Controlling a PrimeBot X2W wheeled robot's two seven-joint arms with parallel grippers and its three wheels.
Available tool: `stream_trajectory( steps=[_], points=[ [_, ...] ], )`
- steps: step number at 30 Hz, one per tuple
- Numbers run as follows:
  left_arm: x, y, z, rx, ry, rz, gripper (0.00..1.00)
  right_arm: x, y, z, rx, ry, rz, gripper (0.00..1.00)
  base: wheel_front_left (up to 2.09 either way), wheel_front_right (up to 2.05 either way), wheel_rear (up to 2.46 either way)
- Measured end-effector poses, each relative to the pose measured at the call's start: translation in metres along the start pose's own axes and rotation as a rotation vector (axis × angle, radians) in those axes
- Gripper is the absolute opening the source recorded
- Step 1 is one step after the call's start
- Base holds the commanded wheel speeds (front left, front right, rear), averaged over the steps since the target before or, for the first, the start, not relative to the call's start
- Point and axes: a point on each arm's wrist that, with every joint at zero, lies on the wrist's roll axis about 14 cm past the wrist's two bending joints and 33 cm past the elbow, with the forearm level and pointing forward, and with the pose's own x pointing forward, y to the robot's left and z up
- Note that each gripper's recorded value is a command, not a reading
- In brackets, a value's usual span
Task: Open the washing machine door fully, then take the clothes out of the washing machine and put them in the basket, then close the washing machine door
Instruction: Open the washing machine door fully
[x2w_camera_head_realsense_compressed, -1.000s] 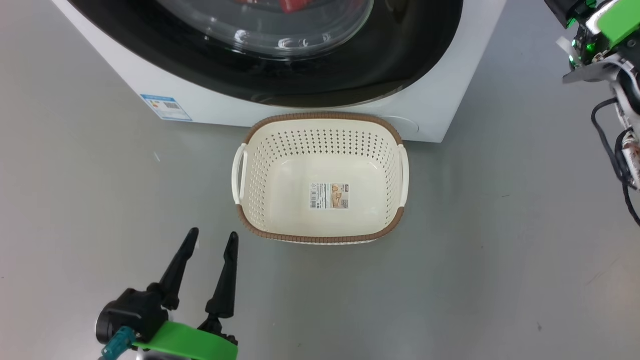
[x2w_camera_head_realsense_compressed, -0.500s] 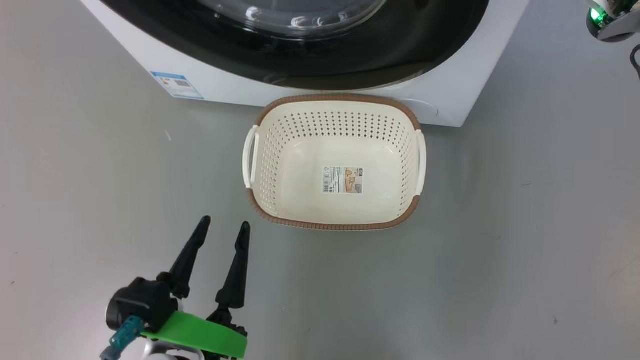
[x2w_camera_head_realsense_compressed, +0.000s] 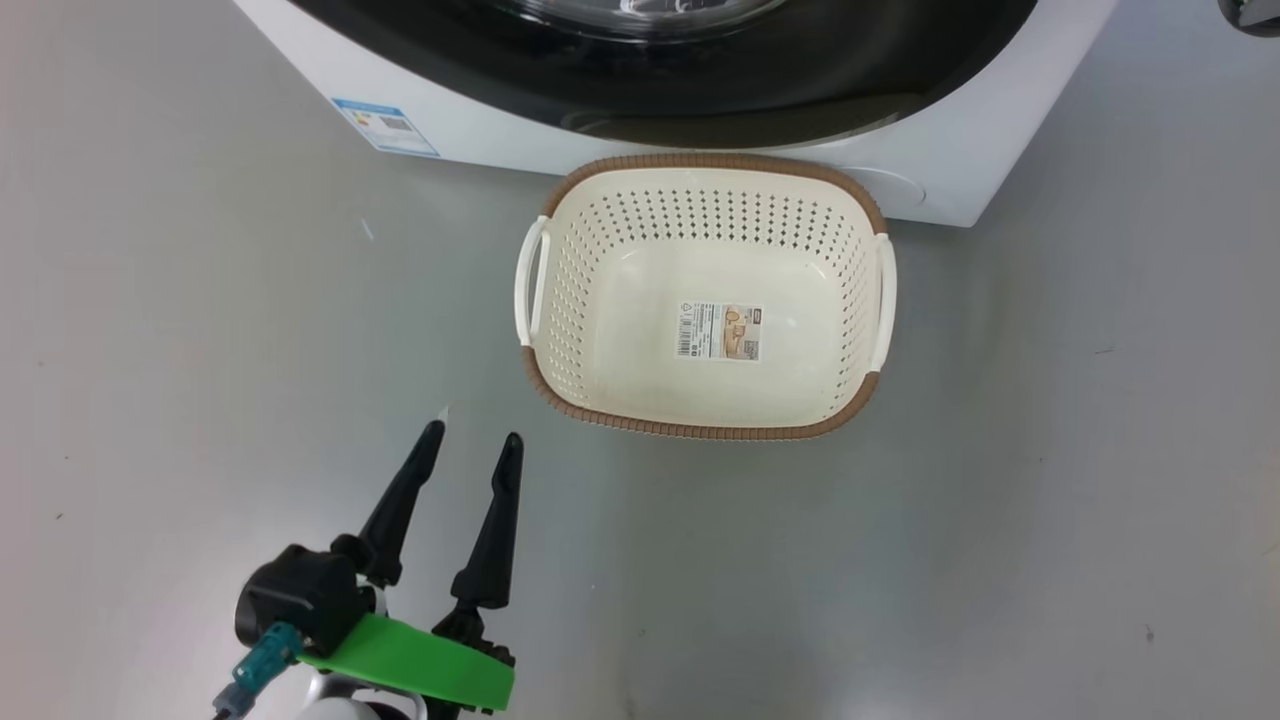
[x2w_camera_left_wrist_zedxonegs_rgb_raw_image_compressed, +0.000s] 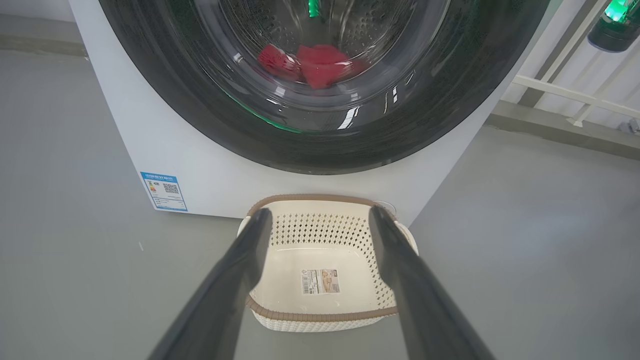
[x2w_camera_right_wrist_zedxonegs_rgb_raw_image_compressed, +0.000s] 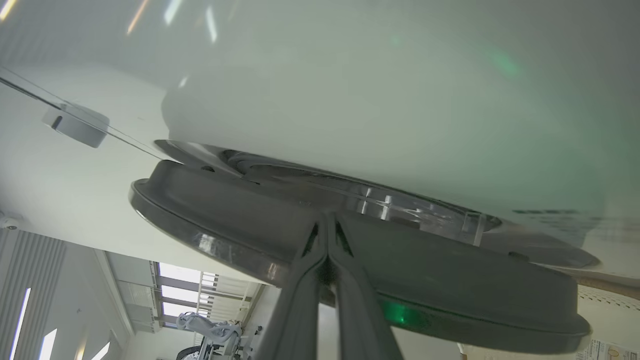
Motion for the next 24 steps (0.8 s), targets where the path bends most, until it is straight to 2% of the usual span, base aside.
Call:
stream_trajectory(
  steps=[11,24],
  points=[
    [0.005,-0.001,-0.002,-0.003,0.004,0.000,1.00,0.012,-0.016,-0.002,-0.011,0.022,-0.031,0.00,0.00,0.00,0.00],
    [0.005,-0.003,0.002,-0.008,-0.006,-0.003,1.00,0.015,-0.009,-0.009,-0.046,0.055,-0.035,0.00,0.00,0.00,0.00]
  ],
)
